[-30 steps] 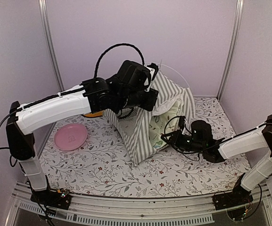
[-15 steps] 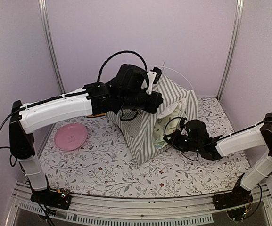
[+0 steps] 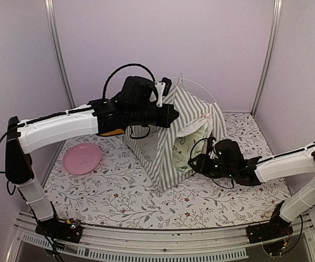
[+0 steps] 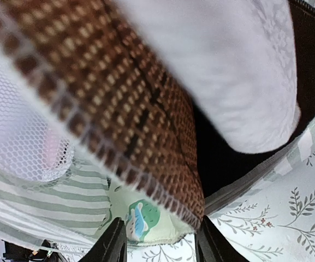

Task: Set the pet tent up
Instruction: Adjust the cushion in the tent, then pick up the tent flap from the tent, then place the tent flap in the tent, then adjust the cushion in the tent.

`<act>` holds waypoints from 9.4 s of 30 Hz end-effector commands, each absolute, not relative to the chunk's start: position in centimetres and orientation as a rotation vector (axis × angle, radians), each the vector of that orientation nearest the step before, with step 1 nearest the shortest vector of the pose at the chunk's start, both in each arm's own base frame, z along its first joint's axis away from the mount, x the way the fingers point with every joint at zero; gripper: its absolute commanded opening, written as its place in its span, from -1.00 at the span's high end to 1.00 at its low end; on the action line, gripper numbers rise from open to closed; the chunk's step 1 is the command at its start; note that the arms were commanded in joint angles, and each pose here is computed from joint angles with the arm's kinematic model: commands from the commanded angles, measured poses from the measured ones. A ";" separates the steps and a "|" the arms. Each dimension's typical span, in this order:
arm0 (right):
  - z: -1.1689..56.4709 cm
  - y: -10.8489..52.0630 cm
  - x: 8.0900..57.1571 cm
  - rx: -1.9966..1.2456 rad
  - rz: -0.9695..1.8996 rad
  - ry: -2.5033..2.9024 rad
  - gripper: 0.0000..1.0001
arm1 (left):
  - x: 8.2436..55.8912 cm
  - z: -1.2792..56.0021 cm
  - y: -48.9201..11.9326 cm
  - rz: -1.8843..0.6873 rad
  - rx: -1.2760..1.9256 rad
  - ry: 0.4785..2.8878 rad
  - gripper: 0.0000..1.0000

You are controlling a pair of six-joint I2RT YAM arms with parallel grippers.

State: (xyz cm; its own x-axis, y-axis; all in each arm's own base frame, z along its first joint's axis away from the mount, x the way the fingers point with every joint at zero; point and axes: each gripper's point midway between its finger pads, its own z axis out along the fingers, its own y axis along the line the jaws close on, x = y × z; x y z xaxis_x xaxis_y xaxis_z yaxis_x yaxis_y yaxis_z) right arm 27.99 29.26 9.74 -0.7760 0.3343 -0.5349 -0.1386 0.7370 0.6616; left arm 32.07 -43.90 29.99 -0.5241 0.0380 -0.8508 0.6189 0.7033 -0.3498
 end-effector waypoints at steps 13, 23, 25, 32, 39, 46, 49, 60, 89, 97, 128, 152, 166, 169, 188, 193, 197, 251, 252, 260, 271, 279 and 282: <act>10.7 29.5 28.5 0.111 0.858 2.308 0.59 | 31.2 29.2 -43.7 -0.838 0.543 2.037 1.00; 12.5 25.4 27.0 0.136 0.757 2.268 0.17 | 31.0 29.0 -43.5 -0.825 0.557 2.042 1.00; 12.5 24.6 27.2 0.157 0.744 2.252 0.12 | 30.9 28.9 -43.5 -0.827 0.559 2.043 1.00; 11.2 26.1 29.0 0.098 0.730 2.285 0.12 | 30.9 28.9 -43.6 -0.830 0.570 2.044 1.00; 12.0 27.3 30.7 0.081 0.727 2.242 0.63 | 30.4 29.1 -44.4 -0.869 0.613 2.037 1.00; 12.5 29.3 31.9 0.030 0.731 2.226 1.00 | 29.3 29.5 -46.4 -0.986 0.683 2.019 1.00; 10.5 29.6 32.2 0.023 0.699 2.266 1.00 | 29.0 30.2 -46.5 -1.012 0.690 2.006 1.00; 9.8 28.4 30.3 -0.016 0.649 2.301 0.39 | 31.0 30.8 -43.2 -0.987 0.595 2.013 1.00; 16.3 23.0 30.8 -0.260 0.558 2.034 -0.08 | 30.8 29.3 -41.2 -1.003 0.746 2.027 1.00; 15.6 24.4 32.2 -0.233 0.498 2.012 -0.13 | 30.1 30.1 -42.5 -1.048 0.836 1.995 1.00; 23.4 23.9 28.3 -0.173 0.701 1.995 1.00 | 36.6 25.5 -39.3 -0.661 0.735 2.106 1.00; 21.5 30.1 26.7 -0.532 0.873 2.177 0.71 | 36.6 25.6 -40.9 -0.719 0.841 2.081 1.00; 23.2 21.5 26.8 -0.191 0.567 2.172 -0.27 | 36.7 25.4 -40.9 -0.728 0.836 2.090 1.00; 21.8 19.3 27.4 -0.059 0.555 2.188 -0.06 | 36.7 25.4 -41.0 -0.737 0.836 2.091 1.00; 18.3 21.6 33.2 0.048 0.523 2.196 0.76 | 36.3 25.9 -41.7 -0.778 0.865 2.079 1.00; 17.5 22.4 34.4 0.051 0.504 2.199 0.97 | 35.7 26.1 -42.7 -0.817 0.906 2.061 1.00; 16.0 22.4 35.7 0.069 0.442 2.202 0.99 | 35.2 26.2 -43.5 -0.831 0.939 2.051 1.00; 7.9 19.2 40.2 0.074 -0.038 2.346 0.36 | 35.9 28.2 -43.0 -0.812 0.921 2.019 1.00; 7.3 18.6 40.1 0.084 -0.089 2.357 0.37 | 35.9 28.2 -43.1 -0.811 0.921 2.019 1.00; -1.2 18.3 39.5 0.010 -0.292 2.570 0.26 | 35.8 28.3 -43.3 -0.825 0.930 2.011 1.00; 4.1 23.5 38.6 -0.097 0.131 2.531 -0.42 | 36.2 28.0 -43.0 -0.800 0.913 2.023 1.00; 14.0 25.3 36.3 -0.148 0.453 2.290 -0.45 | 38.1 27.7 -41.6 -0.708 0.796 2.061 1.00; 17.2 25.0 35.2 -0.131 0.530 2.202 -0.45 | 38.3 27.6 -41.4 -0.705 0.788 2.066 1.00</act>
